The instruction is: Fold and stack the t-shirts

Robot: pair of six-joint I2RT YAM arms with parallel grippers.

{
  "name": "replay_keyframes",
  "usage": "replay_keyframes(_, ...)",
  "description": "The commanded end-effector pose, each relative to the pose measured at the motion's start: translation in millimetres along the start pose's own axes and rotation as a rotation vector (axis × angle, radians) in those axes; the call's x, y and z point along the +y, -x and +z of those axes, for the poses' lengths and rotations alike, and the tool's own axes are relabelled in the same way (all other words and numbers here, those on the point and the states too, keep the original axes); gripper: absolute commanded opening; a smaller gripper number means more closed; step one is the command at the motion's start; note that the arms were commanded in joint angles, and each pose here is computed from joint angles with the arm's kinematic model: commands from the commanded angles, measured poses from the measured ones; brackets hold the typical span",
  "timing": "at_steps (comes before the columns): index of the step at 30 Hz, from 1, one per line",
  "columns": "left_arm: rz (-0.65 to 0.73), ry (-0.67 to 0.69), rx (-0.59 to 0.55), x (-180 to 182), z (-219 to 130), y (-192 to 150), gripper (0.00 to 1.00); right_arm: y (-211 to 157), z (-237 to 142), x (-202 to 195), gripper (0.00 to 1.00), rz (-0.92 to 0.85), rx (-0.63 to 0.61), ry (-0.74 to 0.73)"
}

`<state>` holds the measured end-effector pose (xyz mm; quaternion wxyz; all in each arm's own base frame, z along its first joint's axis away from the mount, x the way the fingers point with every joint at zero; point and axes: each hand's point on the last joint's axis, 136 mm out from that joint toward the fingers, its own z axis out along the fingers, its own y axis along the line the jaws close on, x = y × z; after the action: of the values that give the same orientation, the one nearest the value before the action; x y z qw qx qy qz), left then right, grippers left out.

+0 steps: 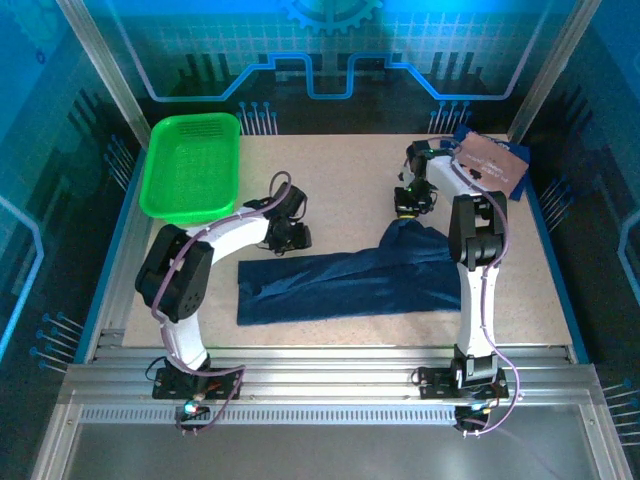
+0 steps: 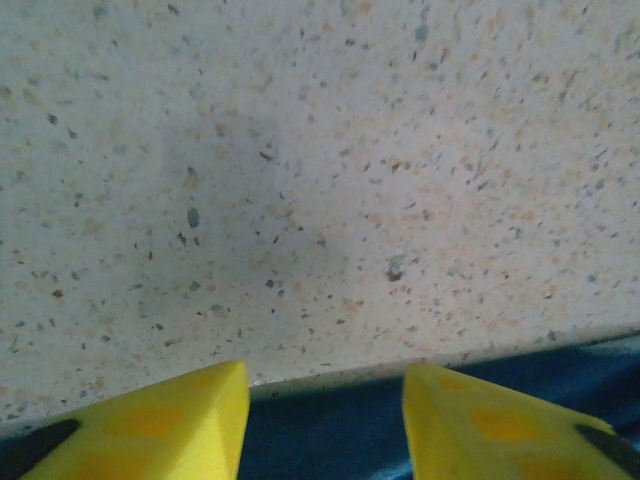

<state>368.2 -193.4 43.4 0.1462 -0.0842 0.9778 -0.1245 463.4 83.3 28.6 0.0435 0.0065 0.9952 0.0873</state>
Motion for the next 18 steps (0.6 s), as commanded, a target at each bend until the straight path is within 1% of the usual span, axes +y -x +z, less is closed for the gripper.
replay_keyframes(1,-0.028,-0.03,0.047,3.6,11.2,-10.1,0.41,10.4,-46.8,18.1,0.0,-0.038,-0.116,0.045)
replay_keyframes(4,-0.041,-0.009,0.072,14.3,18.2,-17.9,0.36,6.6,-68.6,24.6,0.0,-0.063,-0.16,0.068)
replay_keyframes(9,-0.063,0.024,0.092,28.4,24.9,-24.6,0.34,-21.5,-89.4,31.8,0.0,-0.081,-0.176,0.111)
replay_keyframes(12,-0.074,0.039,0.102,34.9,27.6,-27.0,0.33,-48.3,-96.1,32.3,0.0,-0.09,-0.171,0.114)
replay_keyframes(18,-0.094,0.074,0.121,47.7,31.8,-31.0,0.33,-114.7,-110.0,38.1,0.0,-0.084,-0.144,0.134)
